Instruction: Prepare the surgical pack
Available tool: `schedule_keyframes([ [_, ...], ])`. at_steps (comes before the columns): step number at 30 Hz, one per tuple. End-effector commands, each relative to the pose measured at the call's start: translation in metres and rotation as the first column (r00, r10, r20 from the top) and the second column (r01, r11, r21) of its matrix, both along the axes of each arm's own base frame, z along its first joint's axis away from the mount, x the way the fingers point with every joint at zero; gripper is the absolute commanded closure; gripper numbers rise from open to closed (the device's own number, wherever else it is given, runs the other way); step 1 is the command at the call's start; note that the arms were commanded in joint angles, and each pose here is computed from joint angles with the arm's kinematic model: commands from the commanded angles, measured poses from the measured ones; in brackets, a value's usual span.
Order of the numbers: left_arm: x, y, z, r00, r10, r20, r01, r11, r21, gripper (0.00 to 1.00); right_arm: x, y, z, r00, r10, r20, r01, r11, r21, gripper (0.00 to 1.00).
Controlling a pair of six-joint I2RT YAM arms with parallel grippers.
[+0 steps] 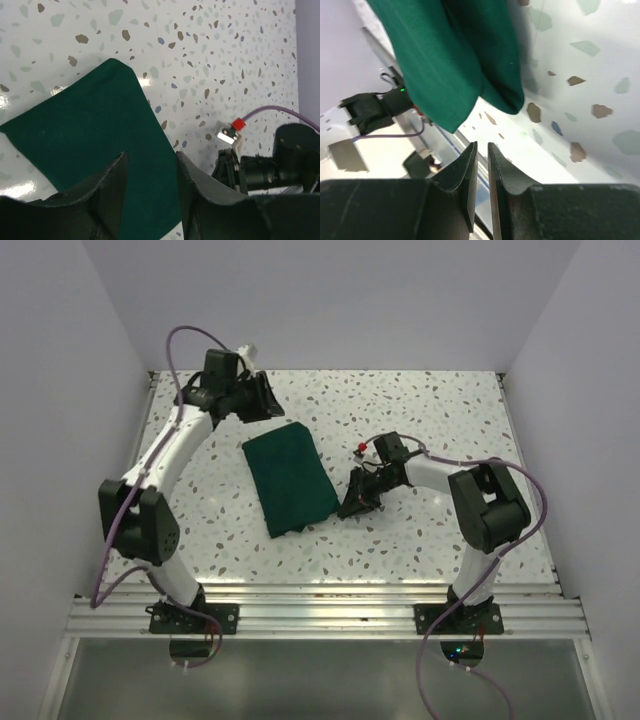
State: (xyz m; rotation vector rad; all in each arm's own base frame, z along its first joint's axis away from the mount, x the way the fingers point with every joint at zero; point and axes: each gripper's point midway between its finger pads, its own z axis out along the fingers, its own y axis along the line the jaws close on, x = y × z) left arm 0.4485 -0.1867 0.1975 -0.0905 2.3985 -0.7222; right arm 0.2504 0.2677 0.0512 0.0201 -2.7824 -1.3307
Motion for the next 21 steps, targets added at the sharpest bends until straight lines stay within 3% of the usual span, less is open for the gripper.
schedule_keyframes([
  [1,-0.039,0.027,0.045,0.992,0.047,0.119,-0.055,0.997,0.062,0.53,0.012,-0.015,0.008,0.996,0.020,0.089,-0.010,0.994,-0.111,0.82],
  [5,-0.093,0.051,0.026,0.995,0.079,0.069,-0.087,0.988,0.131,0.54,0.046,-0.037,0.009,0.984,0.001,0.179,0.053,0.953,-0.299,0.82],
  [9,-0.137,0.062,0.016,0.995,0.094,0.036,-0.098,0.987,0.130,0.53,0.065,-0.047,0.005,0.976,0.026,0.215,0.064,0.914,-0.400,0.82],
  [14,-0.177,0.066,0.008,0.994,0.111,0.008,-0.111,0.990,0.087,0.50,0.079,-0.028,-0.015,0.979,0.050,0.200,0.028,0.929,-0.370,0.82],
  [21,-0.189,0.067,0.012,0.995,0.099,-0.003,-0.098,0.992,0.085,0.49,0.055,0.021,-0.025,0.985,0.080,0.154,-0.029,0.950,-0.312,0.82],
])
